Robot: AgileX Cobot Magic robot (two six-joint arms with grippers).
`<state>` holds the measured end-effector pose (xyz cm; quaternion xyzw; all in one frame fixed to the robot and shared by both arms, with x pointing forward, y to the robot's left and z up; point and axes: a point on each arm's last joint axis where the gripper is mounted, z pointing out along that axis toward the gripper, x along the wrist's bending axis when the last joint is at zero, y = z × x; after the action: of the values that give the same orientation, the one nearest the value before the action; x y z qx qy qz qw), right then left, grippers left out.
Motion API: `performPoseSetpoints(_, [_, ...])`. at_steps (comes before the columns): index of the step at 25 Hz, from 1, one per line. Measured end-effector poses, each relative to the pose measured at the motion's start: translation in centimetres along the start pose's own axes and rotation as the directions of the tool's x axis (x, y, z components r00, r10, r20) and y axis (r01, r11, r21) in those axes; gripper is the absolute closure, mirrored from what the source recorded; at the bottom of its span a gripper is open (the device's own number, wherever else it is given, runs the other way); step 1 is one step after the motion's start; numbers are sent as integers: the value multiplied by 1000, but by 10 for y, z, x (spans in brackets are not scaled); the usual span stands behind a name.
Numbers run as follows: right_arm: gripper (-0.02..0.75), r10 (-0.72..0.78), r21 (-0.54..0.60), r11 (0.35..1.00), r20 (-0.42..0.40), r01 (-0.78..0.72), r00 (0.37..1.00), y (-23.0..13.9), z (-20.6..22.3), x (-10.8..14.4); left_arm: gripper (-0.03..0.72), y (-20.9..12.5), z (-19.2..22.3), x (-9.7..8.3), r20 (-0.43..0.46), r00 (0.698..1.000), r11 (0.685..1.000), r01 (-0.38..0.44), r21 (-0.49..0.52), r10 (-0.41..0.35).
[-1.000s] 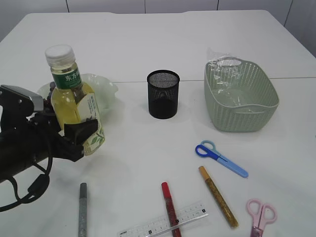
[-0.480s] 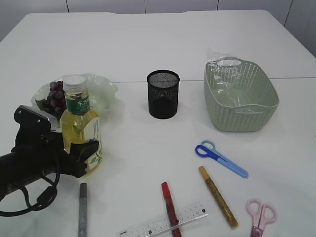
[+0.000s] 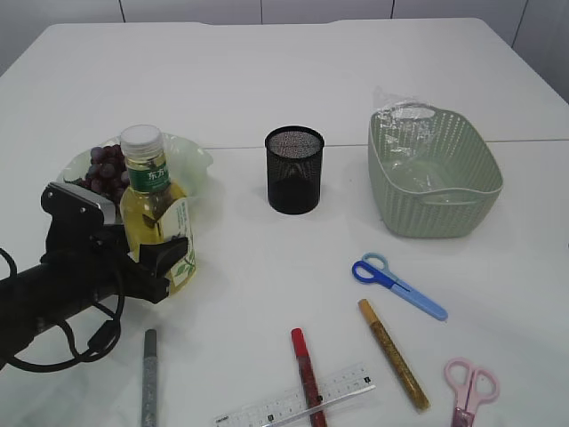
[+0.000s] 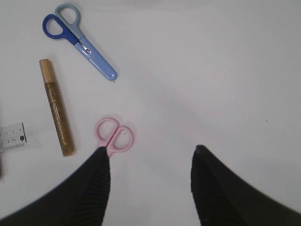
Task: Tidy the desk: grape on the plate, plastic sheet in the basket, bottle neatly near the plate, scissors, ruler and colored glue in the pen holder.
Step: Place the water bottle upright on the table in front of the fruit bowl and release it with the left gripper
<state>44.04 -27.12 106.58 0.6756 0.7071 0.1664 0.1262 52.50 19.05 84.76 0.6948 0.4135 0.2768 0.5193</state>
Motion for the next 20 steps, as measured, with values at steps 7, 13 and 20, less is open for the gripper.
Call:
performPoseSetpoints(7, [329,0,0,1000,0,0,1000,0,0,0,156,-1,0,0,-3,1000,1000,0,1,0])
performPoseSetpoints(13, [329,0,-2,1000,0,0,1000,0,0,0,138,1,0,0,-5,1000,1000,-4,11,4])
performPoseSetpoints(20, [329,0,-4,1000,0,0,1000,0,0,0,92,29,-9,-1,-3,1000,997,-27,-71,27])
